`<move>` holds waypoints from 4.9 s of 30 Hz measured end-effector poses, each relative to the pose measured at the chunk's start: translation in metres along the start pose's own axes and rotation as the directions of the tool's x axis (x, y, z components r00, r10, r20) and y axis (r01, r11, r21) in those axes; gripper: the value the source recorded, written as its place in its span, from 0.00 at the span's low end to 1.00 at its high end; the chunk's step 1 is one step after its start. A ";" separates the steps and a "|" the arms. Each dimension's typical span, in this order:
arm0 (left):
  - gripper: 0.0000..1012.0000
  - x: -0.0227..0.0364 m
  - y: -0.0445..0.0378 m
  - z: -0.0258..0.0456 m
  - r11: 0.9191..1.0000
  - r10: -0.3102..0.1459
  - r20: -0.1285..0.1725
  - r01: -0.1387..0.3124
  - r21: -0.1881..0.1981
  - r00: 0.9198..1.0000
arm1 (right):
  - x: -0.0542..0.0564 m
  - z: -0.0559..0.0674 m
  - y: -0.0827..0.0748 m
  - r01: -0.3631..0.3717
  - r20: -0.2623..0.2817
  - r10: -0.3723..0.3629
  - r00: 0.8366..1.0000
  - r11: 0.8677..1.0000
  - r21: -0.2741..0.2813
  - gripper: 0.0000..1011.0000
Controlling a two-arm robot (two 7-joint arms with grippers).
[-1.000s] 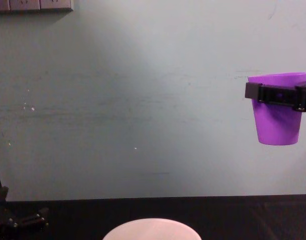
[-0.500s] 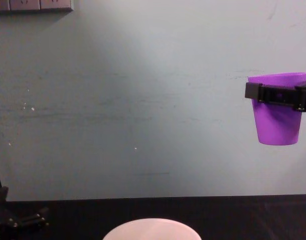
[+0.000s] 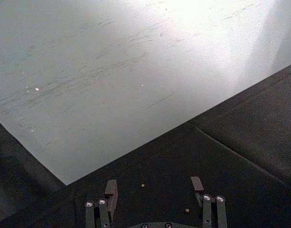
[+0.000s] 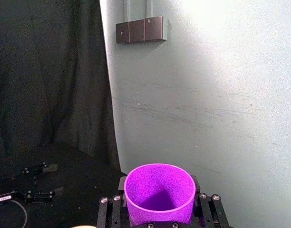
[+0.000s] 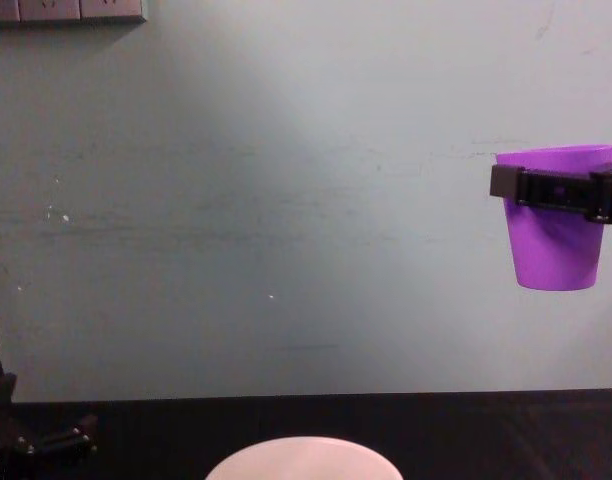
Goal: Pick up the cup and pour the mung beans from the cup into the bowl.
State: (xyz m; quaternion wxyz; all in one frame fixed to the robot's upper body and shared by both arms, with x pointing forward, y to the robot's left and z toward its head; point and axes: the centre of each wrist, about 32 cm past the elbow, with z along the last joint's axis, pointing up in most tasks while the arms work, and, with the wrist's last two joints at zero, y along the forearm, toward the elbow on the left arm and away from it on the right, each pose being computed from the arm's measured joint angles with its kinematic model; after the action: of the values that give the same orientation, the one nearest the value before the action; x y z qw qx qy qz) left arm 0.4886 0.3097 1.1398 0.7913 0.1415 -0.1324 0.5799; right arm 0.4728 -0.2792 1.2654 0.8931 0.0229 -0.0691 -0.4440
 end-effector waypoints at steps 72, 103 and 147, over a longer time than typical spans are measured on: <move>0.99 0.0000 0.0000 0.0000 1.000 0.000 0.000 0.000 0.000 1.000 | 0.000 0.000 0.000 0.000 0.000 0.000 1.000 1.000 0.000 0.74; 0.99 0.0000 0.0000 0.0000 1.000 0.000 0.000 0.000 0.000 1.000 | 0.000 0.000 0.000 0.000 0.000 0.000 1.000 1.000 0.000 0.74; 0.99 0.0000 0.0000 0.0000 1.000 0.000 0.000 0.000 0.000 1.000 | 0.000 0.000 0.000 0.000 0.000 0.000 1.000 1.000 0.000 0.74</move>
State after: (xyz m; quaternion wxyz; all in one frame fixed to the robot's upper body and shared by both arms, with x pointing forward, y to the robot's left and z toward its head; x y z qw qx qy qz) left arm 0.4886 0.3097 1.1398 0.7913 0.1415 -0.1325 0.5799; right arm 0.4728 -0.2793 1.2654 0.8931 0.0228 -0.0691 -0.4440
